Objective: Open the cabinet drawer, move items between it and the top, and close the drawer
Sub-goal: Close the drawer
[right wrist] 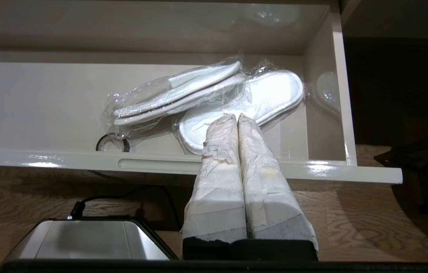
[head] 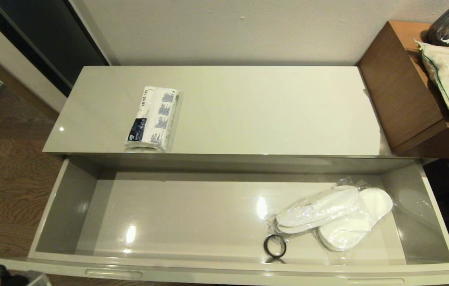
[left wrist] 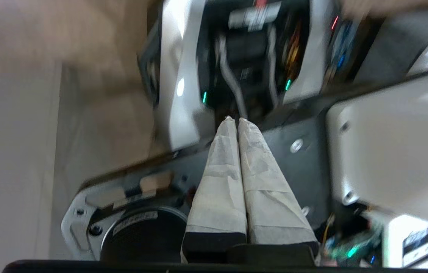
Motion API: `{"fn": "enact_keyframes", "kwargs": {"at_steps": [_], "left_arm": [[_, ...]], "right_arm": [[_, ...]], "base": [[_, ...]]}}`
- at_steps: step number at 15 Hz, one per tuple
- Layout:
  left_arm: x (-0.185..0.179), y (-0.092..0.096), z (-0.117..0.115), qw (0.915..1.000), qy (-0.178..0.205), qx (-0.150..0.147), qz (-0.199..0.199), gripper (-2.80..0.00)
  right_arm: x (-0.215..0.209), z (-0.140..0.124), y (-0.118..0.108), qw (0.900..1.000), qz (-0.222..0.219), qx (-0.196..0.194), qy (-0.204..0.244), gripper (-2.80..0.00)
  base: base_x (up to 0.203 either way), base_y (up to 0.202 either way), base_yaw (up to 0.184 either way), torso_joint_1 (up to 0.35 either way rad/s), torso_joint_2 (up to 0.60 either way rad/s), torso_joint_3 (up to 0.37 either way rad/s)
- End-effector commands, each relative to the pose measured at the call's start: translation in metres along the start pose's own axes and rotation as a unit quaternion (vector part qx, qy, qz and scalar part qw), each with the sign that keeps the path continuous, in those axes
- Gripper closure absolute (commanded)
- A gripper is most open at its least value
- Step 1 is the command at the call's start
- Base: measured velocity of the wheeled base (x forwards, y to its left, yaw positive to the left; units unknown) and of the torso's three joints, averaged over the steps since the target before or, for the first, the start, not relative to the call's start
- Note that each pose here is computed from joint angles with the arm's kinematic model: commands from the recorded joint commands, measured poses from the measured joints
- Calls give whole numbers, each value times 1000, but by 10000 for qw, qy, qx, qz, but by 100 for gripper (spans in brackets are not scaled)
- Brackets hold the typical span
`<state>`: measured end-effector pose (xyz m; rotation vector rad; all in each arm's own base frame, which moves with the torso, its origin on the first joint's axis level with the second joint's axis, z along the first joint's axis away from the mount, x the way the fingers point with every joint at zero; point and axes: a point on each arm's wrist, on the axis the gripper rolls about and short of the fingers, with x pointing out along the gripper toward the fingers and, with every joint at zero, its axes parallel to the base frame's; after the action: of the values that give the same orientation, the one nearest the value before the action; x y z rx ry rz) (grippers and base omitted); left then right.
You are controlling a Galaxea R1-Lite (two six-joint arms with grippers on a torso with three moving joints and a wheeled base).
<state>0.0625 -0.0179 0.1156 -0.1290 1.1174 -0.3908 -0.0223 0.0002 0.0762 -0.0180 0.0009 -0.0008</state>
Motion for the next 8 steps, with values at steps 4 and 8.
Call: {"fn": "enact_keyframes", "kwargs": {"at_steps": [4,8], "left_arm": [[30,9,11,9952,930,73,284,0],[55,14,23,9883,1429,-1,533,0]], "right_arm": [[0,0,0,10000,4,-2,3,0],[0,0,0,10000,4,-2,3,0]], "base": [[0,0,0,0,0,0],[0,0,0,0,0,0]]}}
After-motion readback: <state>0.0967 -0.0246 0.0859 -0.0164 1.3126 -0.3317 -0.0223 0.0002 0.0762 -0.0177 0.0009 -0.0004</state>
